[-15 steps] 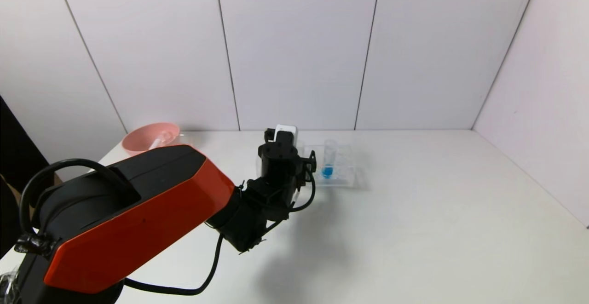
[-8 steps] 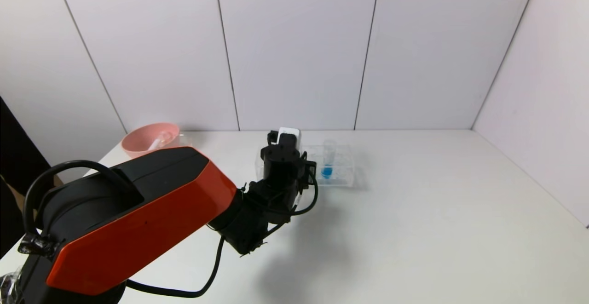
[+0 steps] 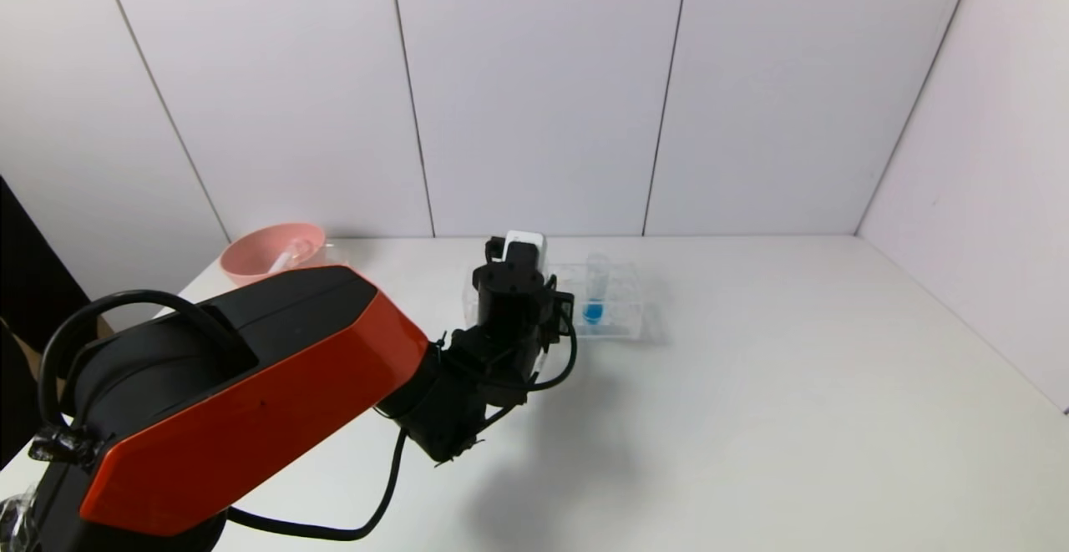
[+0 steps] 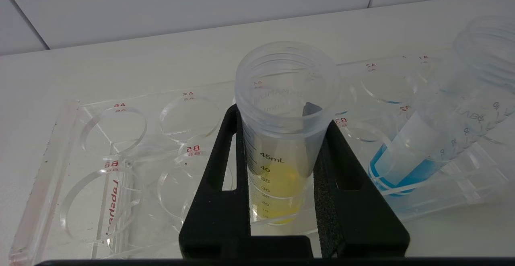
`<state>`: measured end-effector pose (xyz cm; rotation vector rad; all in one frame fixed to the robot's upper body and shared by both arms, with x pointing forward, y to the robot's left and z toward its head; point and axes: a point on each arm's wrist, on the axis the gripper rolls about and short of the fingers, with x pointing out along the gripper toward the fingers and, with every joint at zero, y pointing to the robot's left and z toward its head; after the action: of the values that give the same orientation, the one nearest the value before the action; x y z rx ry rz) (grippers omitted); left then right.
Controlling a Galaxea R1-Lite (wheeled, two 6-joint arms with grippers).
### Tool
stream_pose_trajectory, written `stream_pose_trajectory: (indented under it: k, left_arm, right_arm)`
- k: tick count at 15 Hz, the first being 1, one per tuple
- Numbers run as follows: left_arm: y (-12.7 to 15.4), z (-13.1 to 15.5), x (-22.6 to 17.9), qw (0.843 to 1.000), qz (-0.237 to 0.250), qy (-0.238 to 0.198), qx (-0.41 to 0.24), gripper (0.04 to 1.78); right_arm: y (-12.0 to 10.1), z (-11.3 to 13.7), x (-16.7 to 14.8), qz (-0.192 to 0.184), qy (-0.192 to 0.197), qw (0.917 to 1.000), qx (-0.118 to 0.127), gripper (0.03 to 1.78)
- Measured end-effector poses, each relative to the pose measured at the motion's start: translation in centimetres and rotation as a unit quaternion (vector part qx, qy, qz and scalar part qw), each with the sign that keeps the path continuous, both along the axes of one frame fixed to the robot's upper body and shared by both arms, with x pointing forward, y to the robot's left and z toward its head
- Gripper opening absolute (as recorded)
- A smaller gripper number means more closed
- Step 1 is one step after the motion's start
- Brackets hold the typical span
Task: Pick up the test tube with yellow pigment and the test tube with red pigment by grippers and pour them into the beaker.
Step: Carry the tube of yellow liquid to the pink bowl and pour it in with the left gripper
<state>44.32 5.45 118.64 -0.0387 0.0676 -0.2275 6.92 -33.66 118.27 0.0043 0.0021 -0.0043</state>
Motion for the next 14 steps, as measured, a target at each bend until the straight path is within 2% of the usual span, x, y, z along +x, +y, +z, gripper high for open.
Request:
stream_pose_trajectory:
  k: [14]
  left_arm:
    - [0.5,2.9,-0.8,0.999,-0.005,-0.029,0.017,0.46]
  right_arm:
    - [0.0,0.0,0.0,0.0,0.0,1.0,0.0,1.7]
